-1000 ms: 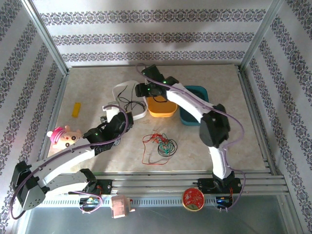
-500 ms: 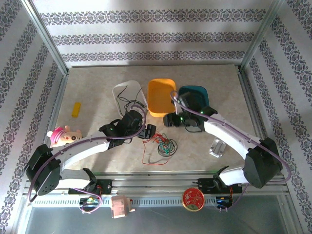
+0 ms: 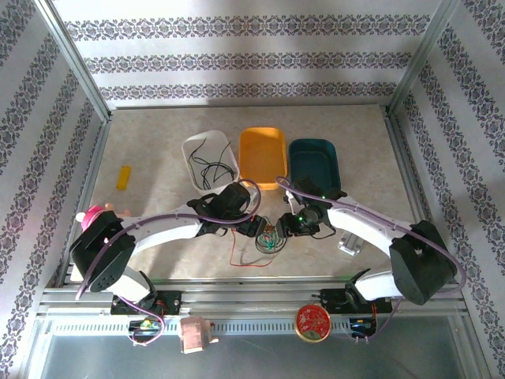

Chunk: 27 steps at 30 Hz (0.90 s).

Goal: Untangle the cables

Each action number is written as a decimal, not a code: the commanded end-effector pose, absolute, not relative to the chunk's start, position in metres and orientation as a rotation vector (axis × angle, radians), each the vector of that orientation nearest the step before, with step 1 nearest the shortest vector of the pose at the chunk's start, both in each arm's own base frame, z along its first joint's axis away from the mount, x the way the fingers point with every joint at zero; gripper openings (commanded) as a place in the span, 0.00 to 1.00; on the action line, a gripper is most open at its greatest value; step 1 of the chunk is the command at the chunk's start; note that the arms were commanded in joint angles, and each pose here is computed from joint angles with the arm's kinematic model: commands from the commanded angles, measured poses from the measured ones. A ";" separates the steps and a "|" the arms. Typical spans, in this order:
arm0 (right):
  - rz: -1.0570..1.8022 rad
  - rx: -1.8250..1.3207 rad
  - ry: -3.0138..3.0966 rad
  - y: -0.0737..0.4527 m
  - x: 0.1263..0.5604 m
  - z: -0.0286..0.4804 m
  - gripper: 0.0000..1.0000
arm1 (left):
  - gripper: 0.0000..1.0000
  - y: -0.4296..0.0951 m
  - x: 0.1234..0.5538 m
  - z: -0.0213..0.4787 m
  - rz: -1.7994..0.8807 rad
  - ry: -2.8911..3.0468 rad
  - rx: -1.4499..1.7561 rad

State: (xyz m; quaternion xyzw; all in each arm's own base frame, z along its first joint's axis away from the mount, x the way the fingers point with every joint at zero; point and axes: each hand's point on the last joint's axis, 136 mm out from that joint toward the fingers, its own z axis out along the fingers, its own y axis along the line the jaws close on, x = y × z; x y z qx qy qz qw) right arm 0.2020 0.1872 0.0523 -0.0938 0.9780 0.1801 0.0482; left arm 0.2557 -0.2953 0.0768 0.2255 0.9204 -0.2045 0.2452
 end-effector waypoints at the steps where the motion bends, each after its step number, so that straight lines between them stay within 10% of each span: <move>1: 0.395 -0.250 3.033 0.174 0.204 0.038 0.53 | 0.80 -0.302 0.262 0.073 -0.522 2.490 0.645; 11: 0.093 -0.380 3.142 0.169 0.198 0.006 0.47 | 0.66 -0.288 0.273 0.037 -0.356 2.557 0.581; 18: -0.026 -0.263 3.104 0.151 0.207 0.000 0.01 | 0.56 -0.275 0.272 0.025 -0.290 2.575 0.538; 27: -0.109 0.128 2.825 0.091 0.248 0.057 0.00 | 0.27 -0.262 0.270 0.011 -0.217 2.602 0.524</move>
